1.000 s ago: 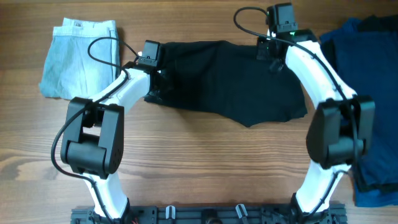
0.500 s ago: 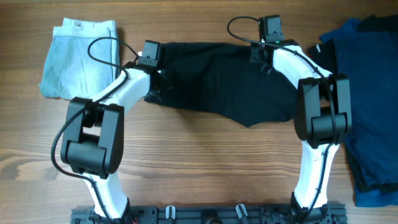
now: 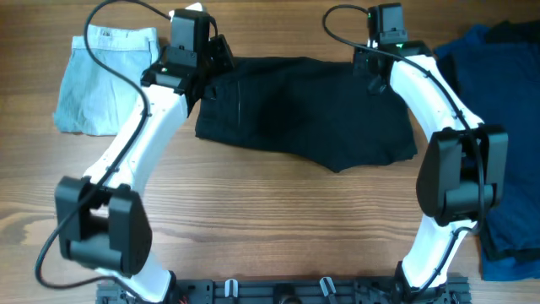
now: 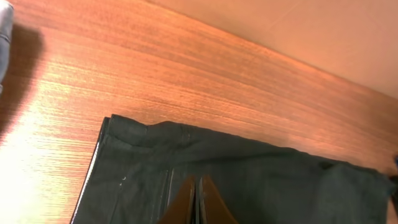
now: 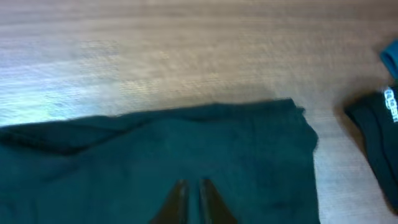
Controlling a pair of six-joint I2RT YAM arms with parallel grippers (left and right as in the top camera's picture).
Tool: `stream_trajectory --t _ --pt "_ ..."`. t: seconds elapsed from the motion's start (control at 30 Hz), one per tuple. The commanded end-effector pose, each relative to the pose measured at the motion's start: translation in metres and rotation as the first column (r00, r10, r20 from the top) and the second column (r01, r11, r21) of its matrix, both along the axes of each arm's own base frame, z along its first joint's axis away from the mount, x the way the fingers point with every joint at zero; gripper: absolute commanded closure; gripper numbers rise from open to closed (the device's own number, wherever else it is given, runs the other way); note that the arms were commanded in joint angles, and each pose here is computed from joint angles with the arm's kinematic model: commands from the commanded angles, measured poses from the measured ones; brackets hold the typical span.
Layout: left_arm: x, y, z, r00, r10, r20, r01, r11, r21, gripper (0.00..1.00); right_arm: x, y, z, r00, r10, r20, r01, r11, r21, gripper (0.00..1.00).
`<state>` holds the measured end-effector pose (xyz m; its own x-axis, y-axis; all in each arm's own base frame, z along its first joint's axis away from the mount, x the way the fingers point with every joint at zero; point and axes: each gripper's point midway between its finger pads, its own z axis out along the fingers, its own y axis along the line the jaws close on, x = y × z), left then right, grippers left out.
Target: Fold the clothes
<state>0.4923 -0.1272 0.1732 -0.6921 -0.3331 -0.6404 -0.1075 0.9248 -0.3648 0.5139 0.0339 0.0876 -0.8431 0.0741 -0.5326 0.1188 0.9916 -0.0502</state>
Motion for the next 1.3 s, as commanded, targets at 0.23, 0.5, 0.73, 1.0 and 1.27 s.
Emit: stream_trajectory --t 0.23,0.5,0.73,1.0,1.27 --pt "0.045 0.002 -0.109 0.999 -0.014 -0.036 0.016 0.999 0.047 0.96 0.015 -0.051 -0.019 0.998 -0.067 0.010 0.066 0.992 0.103 0.96" --pt "0.057 0.025 -0.149 0.997 0.067 -0.040 -0.062 0.992 0.114 0.96 0.016 -0.062 -0.099 0.992 -0.084 -0.089 0.089 0.995 0.049 0.95" --pt "0.070 0.046 -0.157 0.997 0.079 -0.003 -0.078 0.985 0.153 0.96 0.030 -0.056 -0.107 0.997 -0.069 -0.041 0.072 0.994 0.083 0.55" --pt "0.016 0.055 0.028 0.994 0.064 0.093 -0.076 0.988 0.131 0.26 -0.010 -0.052 0.057 0.995 -0.066 0.070 0.058 0.993 0.103 0.07" --pt "-0.107 0.055 -0.021 0.919 0.009 -0.395 0.036 0.993 0.108 0.09 -0.073 -0.047 0.106 0.999 -0.046 -0.004 0.046 0.992 0.118 0.01"
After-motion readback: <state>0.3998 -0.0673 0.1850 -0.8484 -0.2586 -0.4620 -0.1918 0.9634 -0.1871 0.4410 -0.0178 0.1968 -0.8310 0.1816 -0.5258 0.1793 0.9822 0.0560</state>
